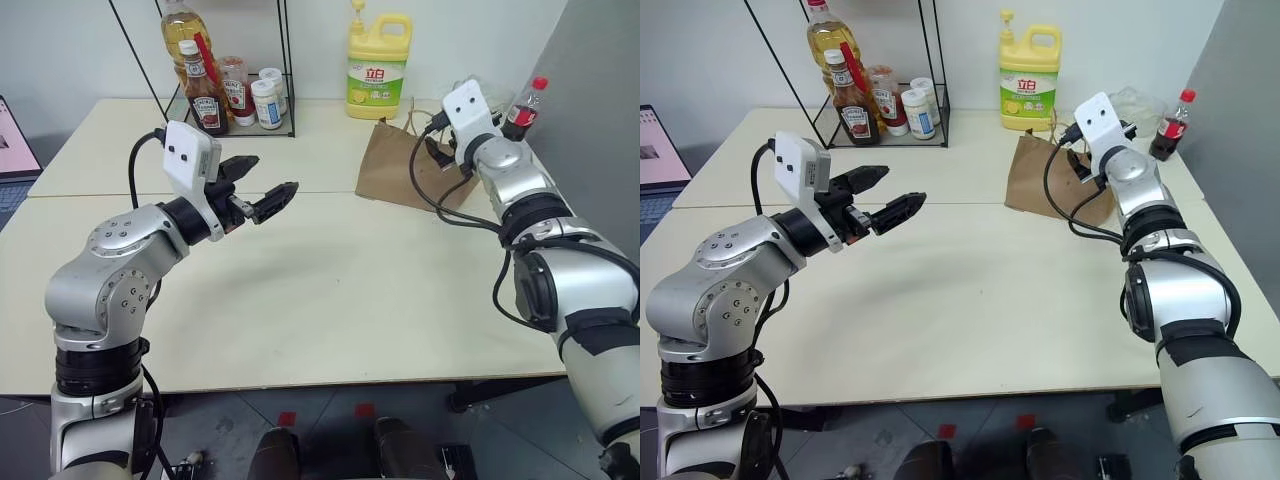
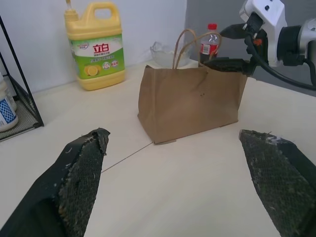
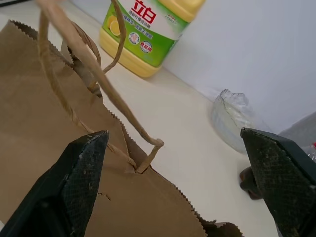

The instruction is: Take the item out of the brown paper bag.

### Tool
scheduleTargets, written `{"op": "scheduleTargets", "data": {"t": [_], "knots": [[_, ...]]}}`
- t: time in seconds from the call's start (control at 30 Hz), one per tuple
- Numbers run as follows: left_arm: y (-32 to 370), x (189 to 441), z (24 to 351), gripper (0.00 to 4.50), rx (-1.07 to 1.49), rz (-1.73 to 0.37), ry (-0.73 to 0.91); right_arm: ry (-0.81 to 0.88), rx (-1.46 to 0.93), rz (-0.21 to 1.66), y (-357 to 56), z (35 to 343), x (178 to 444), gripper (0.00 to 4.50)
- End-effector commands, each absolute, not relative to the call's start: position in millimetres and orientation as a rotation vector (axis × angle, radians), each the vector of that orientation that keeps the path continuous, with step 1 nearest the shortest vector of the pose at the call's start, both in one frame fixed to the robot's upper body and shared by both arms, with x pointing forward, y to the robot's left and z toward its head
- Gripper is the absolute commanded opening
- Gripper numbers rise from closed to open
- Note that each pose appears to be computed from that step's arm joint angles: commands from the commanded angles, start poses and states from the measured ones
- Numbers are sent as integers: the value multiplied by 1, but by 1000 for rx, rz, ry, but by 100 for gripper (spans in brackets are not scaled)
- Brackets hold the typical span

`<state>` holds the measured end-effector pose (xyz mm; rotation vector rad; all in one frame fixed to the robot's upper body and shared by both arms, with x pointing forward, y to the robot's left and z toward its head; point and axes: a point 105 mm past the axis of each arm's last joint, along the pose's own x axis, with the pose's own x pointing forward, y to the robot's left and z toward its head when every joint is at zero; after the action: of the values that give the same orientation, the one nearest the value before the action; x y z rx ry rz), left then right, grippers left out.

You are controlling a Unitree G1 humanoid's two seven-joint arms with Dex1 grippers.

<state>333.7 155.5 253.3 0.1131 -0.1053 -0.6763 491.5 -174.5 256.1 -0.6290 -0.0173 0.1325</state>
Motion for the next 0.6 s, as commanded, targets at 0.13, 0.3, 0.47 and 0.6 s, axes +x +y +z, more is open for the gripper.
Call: {"op": "scheduleTargets", "data": {"t": [0.13, 0.3, 0.47, 0.6], "knots": [[158, 327, 266, 450, 134, -657, -159, -39, -761, 90, -188, 272, 490, 449], [162, 328, 267, 450, 131, -643, -162, -28, -719, 92, -192, 273, 489, 449], [157, 329, 265, 450, 125, -660, -159, -56, -553, 258, -154, 274, 489, 449], [155, 332, 267, 450, 123, -662, -166, -74, -503, 242, -145, 276, 491, 449]]}}
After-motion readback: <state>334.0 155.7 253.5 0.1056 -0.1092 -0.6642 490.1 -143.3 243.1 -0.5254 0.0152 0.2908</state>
